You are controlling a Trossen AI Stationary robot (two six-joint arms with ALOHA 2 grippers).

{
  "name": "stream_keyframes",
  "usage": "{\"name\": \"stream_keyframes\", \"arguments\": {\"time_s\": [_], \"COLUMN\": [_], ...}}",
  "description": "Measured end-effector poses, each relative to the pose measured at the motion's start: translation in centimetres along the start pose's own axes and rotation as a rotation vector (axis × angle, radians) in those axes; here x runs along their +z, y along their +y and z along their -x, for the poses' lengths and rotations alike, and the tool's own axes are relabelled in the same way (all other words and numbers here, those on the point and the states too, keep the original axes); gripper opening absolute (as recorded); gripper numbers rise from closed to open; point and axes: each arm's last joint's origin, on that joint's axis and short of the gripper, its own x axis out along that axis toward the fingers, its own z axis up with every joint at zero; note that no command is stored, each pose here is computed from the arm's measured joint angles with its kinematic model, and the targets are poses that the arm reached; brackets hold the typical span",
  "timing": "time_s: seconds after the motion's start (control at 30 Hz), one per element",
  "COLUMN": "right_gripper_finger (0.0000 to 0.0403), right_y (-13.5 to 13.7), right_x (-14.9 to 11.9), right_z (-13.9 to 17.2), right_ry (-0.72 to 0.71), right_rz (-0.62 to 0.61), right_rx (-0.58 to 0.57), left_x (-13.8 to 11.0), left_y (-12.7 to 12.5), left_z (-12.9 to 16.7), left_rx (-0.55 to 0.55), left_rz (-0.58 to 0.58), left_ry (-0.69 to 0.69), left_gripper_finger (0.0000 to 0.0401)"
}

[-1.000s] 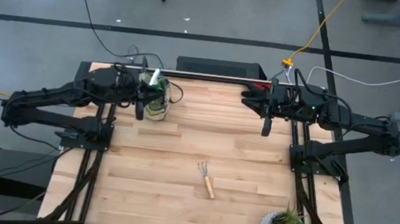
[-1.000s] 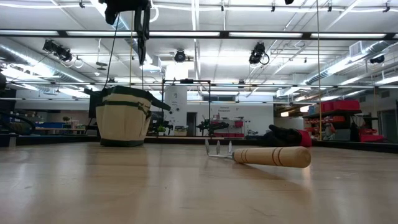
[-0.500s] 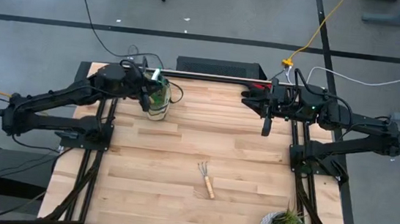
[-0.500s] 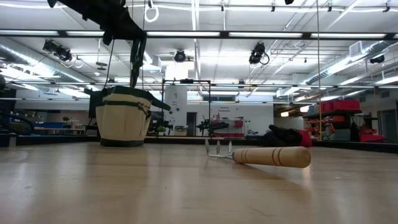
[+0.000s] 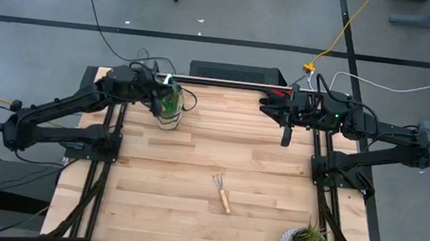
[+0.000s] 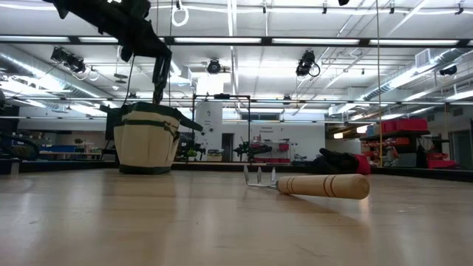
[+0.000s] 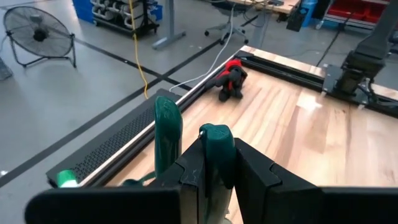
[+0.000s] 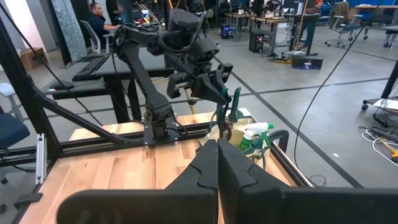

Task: Pick & Place Garden tools in Gardening bag
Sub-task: Put the dark green shears into the gardening bag

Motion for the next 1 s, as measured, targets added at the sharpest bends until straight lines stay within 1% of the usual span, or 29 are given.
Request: {"name": "stream_keyframes", "arguments": {"time_s": [0.13,0.33,0.53,0.73,1.0], "right_gripper_finger": [0.0,0.0,0.0,0.0,0.0], "right_y": [0.0,0.0,0.0,0.0,0.0], "right_x": [0.0,0.0,-0.2,-0.2,-0.2], "right_z": [0.0,-0.1,-0.3,-0.4,-0.4], "right_ry": [0.0,0.002,0.011,0.015,0.016], "right_rz": [0.0,0.001,0.004,0.004,0.003], "right_rx": [0.0,0.0,0.0,-0.001,-0.001], "left_x": [-0.1,-0.8,-1.5,-1.6,-1.6], "left_y": [0.2,0.3,0.4,0.4,0.5], "left_z": [-0.2,-1.9,-3.4,-3.9,-3.9], "left_rx": [0.003,-0.004,0.002,-0.011,0.023], "left_rz": [0.002,0.0,-0.028,-0.029,-0.037], "left_ry": [0.009,0.081,0.146,0.144,0.146], "left_gripper_finger": [0.0062,0.0062,0.0062,0.0062,0.0062]}}
